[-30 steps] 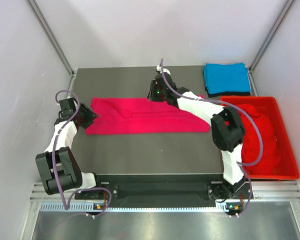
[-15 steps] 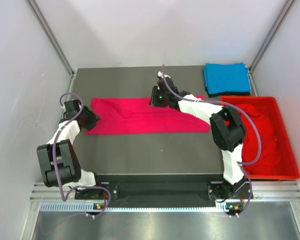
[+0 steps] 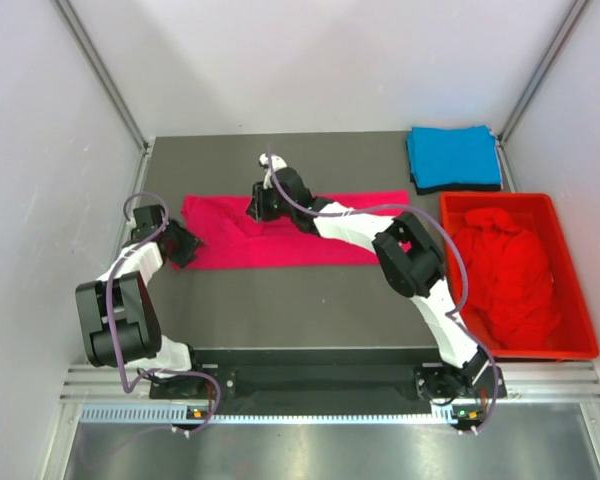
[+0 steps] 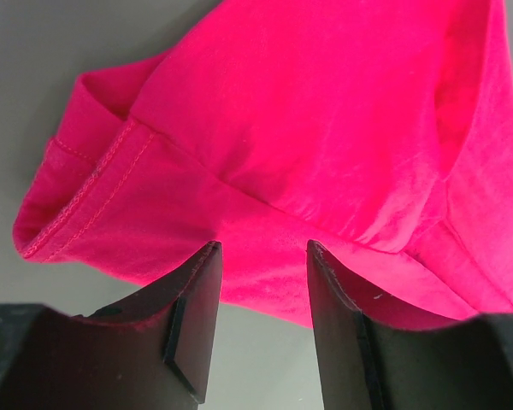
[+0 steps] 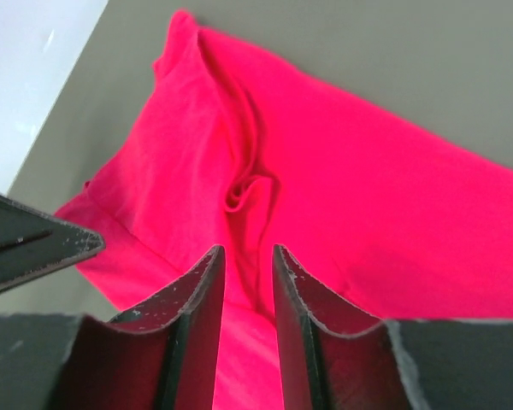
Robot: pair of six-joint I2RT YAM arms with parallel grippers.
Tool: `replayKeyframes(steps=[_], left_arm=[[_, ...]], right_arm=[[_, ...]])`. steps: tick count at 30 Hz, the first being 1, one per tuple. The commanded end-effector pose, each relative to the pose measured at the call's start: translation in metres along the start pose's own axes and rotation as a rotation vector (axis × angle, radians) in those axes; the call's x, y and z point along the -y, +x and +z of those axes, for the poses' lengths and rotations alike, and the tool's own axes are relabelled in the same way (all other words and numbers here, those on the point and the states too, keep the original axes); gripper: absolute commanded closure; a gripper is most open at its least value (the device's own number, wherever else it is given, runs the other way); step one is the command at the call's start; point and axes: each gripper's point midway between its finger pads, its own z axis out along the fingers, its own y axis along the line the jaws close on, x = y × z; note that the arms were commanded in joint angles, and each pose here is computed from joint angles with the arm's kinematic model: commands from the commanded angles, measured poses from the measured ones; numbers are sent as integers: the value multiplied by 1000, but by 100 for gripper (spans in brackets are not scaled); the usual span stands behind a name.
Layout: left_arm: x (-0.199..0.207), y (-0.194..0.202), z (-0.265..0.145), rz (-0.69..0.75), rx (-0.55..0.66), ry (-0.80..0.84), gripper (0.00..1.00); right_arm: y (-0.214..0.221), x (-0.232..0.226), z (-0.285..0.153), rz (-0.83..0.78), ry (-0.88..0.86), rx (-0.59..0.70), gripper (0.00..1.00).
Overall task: Fold and stack the t-shirts
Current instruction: Fold the tshirt
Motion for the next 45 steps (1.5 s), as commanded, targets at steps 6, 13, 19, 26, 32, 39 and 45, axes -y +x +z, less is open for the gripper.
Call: replayKeyframes(steps=[6,13,19,26,32,39,45], left_arm=[[3,-6,2,-5,30,17,51],[1,-5,4,-14,27,5,51],[-3,-6,4,-8,33,-12,51],[-5,-5,6,-9,31,-23,51],[-5,-6,7,-10,34,-26,51],[-8,-7,8,-8,36,-36,51],[-12,-6,10,-8,30,-55,51]], right_arm=[[-29,-47,20,-106,-134,139,66],[-18,-52,43,-65,-152,131,63],[-11,-58,56,-56,-172,126,62],[-6,-51,64,-53,-149,116,64],[4,-49,70,-44,-140,89,65],[10,-41,73,-34,-104,63,70],[-3,-32,67,-35,-77,75,70]])
